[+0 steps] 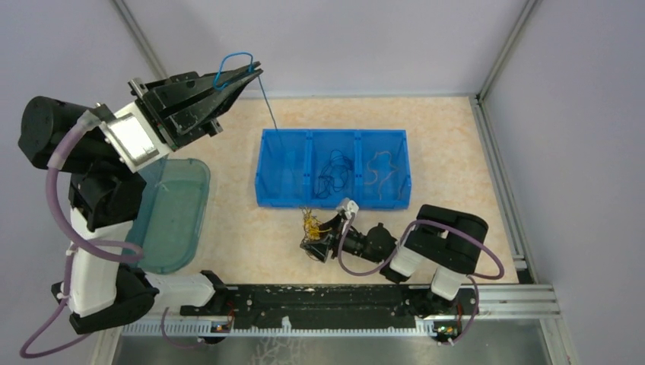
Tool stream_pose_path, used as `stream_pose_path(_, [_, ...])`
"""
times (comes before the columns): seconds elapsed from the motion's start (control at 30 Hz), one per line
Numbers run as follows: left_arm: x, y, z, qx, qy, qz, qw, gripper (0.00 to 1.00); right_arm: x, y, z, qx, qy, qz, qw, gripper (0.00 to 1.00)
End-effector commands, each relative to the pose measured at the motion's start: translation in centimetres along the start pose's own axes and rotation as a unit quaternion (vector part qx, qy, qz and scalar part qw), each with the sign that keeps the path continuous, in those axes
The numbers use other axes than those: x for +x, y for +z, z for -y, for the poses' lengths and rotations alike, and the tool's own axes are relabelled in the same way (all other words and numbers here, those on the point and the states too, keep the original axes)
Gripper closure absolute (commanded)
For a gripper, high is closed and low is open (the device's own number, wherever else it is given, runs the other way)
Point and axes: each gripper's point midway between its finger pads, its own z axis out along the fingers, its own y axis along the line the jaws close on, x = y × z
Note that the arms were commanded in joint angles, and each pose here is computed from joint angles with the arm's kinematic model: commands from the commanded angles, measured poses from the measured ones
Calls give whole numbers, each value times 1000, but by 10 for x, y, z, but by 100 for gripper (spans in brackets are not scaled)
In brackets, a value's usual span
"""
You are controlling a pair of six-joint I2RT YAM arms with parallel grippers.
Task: Untangle the cables
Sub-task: Untie the cable.
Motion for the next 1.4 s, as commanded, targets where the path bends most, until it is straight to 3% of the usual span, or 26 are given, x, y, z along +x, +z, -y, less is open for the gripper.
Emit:
stream_pose_path(0.0, [-32,-2,-19,-25,20,30,999,100,-1,-6,0,9,4,2,1000,38])
stream_pose_path(0.17, [18,-12,31,38,-58,-29,997,100,-45,-4,-18,-5,-25,33,999,18])
stream_pose_path(0.33, [44,-22,60,72,-98,-62,991,100,-96,-9,-31,9,-69,55,996,16])
stream_pose_path(0.43, [45,-23,62,74,-101,-64,990,100,-110,-11,-34,13,-87,53,995,23])
stream_pose_path(0.57, [46,-24,63,75,-99,-66,990,100,-104,-8,-35,8,-101,28,994,38])
stream_pose_path(0.83, [52,-32,69,78,-93,-77,990,100,-75,-1,-35,-13,-95,-6,995,41])
stream_pose_path(1.03, [53,-35,73,81,-96,-83,989,100,-74,13,-18,27,-91,0,995,59])
stream_pose_path(1.27, [60,-44,83,88,-110,-98,985,100,-74,29,-15,26,-74,16,997,61])
stream_pose_path(1.37, [63,-47,85,88,-113,-105,984,100,-73,35,-15,24,-65,22,997,69])
